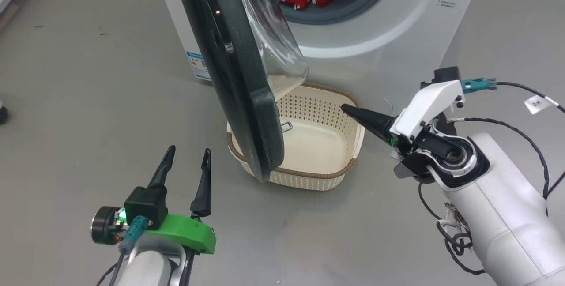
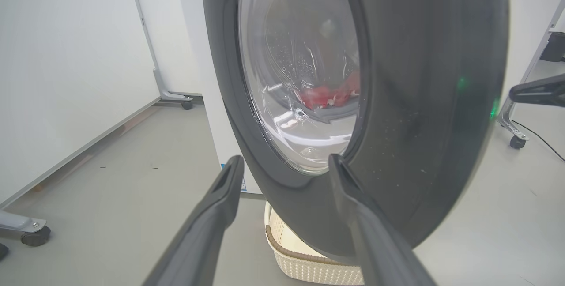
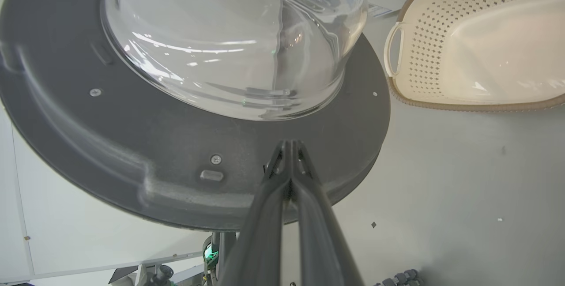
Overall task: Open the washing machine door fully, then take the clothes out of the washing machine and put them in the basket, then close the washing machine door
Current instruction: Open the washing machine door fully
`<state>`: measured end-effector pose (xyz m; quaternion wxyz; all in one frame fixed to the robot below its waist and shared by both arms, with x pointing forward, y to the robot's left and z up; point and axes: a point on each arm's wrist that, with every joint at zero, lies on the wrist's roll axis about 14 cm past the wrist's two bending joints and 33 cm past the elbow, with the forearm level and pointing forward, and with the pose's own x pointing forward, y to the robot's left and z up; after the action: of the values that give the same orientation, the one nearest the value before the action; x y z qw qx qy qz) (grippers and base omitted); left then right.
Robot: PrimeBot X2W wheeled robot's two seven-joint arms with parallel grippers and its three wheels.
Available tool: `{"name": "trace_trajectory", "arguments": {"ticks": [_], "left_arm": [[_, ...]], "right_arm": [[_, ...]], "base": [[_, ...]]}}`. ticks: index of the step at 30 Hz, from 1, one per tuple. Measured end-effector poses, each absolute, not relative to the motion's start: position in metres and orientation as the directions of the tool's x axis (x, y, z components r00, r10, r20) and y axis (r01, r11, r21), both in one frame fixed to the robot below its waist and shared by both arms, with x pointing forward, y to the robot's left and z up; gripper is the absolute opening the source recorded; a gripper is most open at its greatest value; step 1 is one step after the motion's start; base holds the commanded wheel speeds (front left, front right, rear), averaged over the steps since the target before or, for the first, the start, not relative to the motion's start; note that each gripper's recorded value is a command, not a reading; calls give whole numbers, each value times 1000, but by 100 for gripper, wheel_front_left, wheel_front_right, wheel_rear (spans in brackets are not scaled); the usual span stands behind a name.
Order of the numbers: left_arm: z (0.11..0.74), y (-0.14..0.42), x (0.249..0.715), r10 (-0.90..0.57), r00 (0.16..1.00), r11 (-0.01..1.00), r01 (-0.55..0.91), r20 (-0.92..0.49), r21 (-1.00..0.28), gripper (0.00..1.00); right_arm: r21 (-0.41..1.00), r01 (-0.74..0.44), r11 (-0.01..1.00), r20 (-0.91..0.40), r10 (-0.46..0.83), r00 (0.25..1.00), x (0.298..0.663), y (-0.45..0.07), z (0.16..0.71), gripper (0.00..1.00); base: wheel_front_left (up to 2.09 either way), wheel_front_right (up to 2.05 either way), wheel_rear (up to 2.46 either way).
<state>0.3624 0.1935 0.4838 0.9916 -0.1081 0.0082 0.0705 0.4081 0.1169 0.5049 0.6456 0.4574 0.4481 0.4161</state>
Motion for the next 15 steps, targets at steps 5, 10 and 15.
{"name": "trace_trajectory", "arguments": {"ticks": [5, 10, 15], "left_arm": [[495, 199, 364, 143, 990, 970, -139, 5, -198, 100], [497, 199, 364, 125, 992, 978, -120, 17, -168, 100], [494, 193, 363, 105, 994, 982, -102, 11, -162, 100]], "right_arm": [[901, -299, 314, -160, 882, 442, 425, 78, 515, 0], [774, -421, 473, -163, 791, 589, 436, 35, 516, 0], [641, -491, 590, -114, 706, 699, 437, 4, 522, 0]], "base": [[0, 0, 0], [0, 0, 0], [0, 0, 0]]}}
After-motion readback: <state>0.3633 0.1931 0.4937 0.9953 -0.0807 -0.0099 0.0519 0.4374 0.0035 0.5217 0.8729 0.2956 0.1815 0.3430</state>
